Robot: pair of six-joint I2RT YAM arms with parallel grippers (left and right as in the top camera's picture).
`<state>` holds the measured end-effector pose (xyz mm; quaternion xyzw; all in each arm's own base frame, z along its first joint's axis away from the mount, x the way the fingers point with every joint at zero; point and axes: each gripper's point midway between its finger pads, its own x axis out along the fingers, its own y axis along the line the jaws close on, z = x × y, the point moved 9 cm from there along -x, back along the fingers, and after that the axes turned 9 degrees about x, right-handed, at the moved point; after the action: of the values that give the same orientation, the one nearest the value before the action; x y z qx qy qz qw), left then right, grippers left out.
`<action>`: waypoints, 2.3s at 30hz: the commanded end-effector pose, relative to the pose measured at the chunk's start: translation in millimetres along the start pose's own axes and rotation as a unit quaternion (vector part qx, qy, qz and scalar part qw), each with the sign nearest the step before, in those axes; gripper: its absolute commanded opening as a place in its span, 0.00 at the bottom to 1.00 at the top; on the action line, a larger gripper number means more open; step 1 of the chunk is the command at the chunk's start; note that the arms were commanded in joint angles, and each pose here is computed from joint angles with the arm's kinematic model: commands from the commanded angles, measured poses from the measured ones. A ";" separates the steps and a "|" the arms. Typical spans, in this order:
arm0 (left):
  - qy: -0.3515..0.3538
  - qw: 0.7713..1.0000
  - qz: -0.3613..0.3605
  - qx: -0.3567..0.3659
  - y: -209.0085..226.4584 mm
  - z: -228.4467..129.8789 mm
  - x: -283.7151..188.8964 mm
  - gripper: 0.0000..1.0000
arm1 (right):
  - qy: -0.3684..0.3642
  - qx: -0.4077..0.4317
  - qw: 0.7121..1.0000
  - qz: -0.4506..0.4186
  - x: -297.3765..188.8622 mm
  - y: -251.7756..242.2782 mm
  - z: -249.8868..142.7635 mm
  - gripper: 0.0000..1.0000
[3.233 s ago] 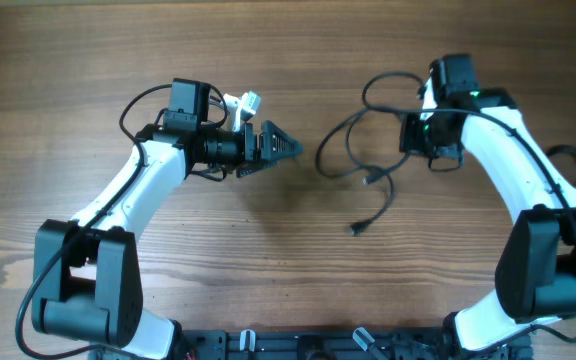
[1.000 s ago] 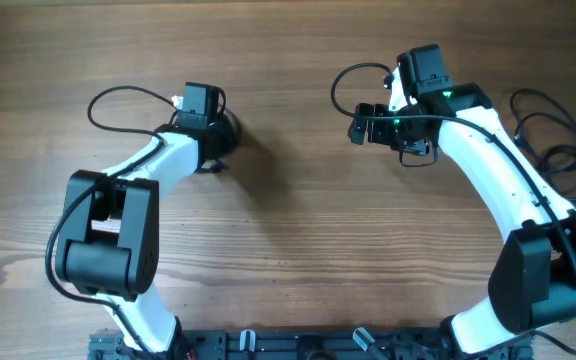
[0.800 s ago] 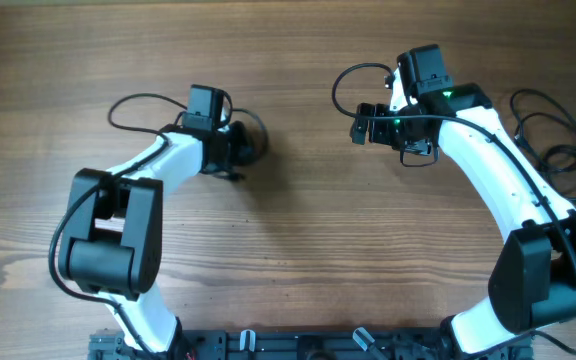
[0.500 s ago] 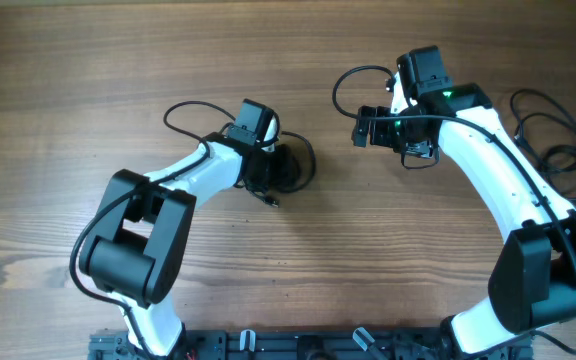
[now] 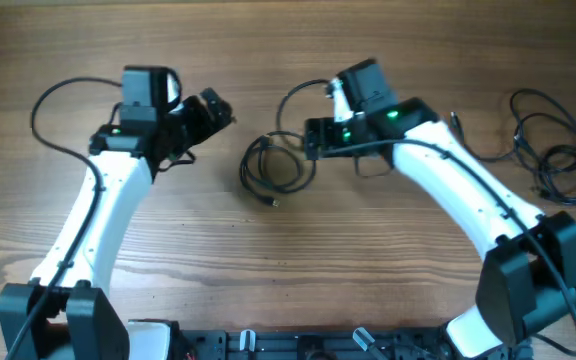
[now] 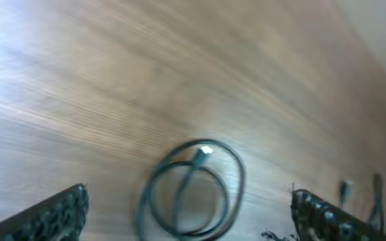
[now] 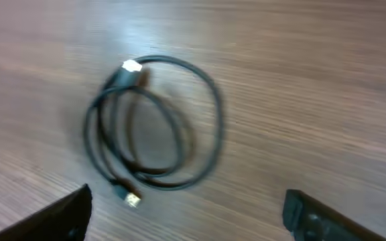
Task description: Untangle cables
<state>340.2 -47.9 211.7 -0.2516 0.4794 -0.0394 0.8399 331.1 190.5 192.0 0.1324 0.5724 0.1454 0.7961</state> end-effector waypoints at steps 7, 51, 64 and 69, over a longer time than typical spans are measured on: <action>-0.005 0.999 0.026 -0.019 16.1 4.8 -1.4 1.00 | 0.035 -0.096 0.994 0.035 72.5 60.0 -39.6 0.49; -0.005 0.999 0.026 -0.019 16.1 4.8 -1.4 1.00 | 0.046 -0.134 0.986 -0.091 90.0 32.6 -49.3 0.40; -0.005 0.999 0.026 -0.019 16.1 4.8 -1.4 1.00 | -0.008 -0.145 0.976 -0.160 98.1 24.3 -40.0 0.34; -0.005 0.999 0.026 -0.019 16.1 4.8 -1.4 1.00 | -0.006 -0.145 0.976 -0.162 102.7 22.6 -40.5 0.33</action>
<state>339.6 -33.3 209.7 -0.2569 0.4812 -0.0131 0.8380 319.5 254.9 108.2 -0.0706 0.5537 0.1088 0.8226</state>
